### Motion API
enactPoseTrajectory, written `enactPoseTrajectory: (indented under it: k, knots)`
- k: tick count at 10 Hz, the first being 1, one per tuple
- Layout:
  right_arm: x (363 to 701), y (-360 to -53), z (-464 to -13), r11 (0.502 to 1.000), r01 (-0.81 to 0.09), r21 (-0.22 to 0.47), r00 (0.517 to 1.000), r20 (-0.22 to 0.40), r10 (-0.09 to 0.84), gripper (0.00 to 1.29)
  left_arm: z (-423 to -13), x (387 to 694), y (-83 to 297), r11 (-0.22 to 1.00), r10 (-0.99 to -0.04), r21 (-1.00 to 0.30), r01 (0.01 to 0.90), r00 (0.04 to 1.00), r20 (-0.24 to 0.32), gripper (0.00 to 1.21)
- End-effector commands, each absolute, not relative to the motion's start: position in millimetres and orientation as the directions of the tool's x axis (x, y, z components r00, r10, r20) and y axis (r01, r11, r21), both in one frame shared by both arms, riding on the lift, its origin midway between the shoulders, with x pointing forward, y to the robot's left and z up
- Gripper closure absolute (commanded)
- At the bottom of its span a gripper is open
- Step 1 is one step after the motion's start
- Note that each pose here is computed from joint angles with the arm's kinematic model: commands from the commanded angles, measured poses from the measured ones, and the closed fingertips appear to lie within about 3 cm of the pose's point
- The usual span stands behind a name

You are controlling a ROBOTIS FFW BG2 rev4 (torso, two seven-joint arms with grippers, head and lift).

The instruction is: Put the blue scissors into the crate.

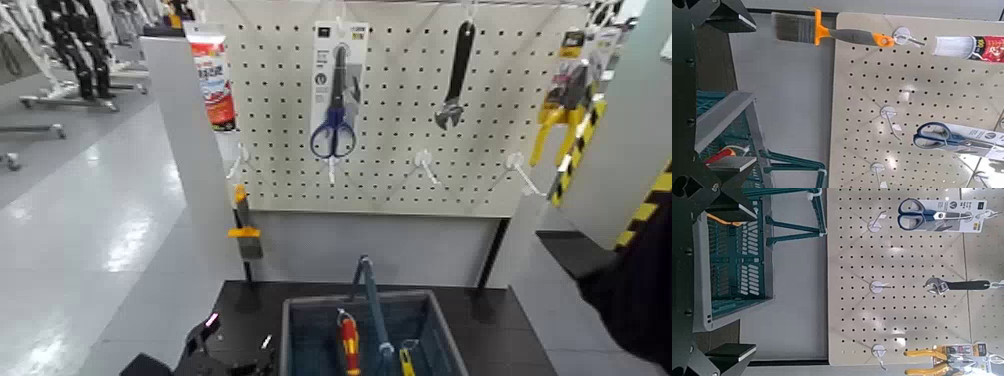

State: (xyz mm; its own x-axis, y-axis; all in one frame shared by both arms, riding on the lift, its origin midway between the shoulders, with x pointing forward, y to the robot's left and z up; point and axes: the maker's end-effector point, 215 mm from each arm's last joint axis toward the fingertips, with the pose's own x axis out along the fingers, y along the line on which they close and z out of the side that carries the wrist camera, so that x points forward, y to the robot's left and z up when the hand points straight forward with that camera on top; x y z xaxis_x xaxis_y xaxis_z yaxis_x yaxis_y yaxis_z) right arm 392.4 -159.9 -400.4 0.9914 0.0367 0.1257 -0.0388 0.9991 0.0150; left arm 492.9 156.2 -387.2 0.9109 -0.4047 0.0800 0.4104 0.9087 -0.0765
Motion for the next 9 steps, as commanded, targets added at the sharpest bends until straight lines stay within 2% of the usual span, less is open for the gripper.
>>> enactPoseTrajectory:
  k: [1, 6, 9]
  knots:
    - [392.8, -158.6, -400.2, 0.999, -0.041, 0.016, 0.991, 0.126, 0.039, 0.13, -344.1, 520.3, 146.9, 0.878, -0.464, -0.073, 0.473, 0.878, 0.112, 0.12]
    - [393.4, -157.6, -399.5, 0.999, -0.042, 0.018, 0.991, 0.128, 0.039, 0.13, -265.1, 546.4, 114.1, 0.780, -0.607, -0.055, 0.624, 0.774, 0.179, 0.13]
    - [394.8, -156.7, -398.5, 0.999, -0.045, 0.017, 0.990, 0.131, 0.043, 0.13, -233.6, 558.6, 98.7, 0.752, -0.640, -0.020, 0.659, 0.738, 0.214, 0.13]
